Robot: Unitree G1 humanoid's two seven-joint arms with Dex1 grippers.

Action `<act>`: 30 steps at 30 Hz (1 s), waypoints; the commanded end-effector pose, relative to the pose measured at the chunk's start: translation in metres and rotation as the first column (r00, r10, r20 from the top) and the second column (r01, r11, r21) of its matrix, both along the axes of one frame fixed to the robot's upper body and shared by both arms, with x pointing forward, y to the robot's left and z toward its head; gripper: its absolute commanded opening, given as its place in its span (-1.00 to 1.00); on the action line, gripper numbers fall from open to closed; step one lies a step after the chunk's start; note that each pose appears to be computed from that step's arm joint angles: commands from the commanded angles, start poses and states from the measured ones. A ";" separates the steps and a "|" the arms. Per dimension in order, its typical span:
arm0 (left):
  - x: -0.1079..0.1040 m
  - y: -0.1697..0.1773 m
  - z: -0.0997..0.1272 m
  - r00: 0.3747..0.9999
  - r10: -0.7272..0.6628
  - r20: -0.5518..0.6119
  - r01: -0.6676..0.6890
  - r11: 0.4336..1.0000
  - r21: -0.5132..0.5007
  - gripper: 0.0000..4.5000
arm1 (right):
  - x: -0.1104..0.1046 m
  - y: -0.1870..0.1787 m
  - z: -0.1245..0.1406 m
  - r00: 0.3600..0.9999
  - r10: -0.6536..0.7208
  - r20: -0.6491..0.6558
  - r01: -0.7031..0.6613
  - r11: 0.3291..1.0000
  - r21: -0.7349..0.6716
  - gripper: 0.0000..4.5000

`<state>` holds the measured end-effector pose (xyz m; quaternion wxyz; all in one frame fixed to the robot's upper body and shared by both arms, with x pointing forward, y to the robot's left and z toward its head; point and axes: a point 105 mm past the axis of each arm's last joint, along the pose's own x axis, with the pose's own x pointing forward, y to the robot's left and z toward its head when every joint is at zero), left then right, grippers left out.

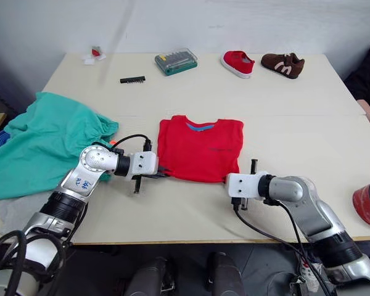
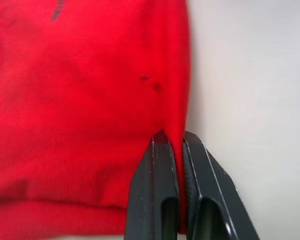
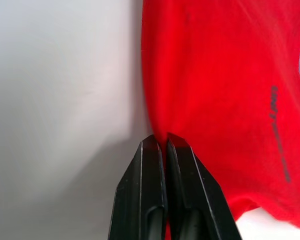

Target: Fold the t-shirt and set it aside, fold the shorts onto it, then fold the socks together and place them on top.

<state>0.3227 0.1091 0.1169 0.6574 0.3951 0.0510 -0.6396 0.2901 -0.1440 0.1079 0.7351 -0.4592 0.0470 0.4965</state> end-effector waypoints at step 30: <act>-0.040 0.023 0.062 0.858 0.089 -0.506 -0.343 0.832 -0.435 0.90 | -0.047 0.010 0.051 0.928 0.012 -0.372 0.188 0.847 0.497 -0.19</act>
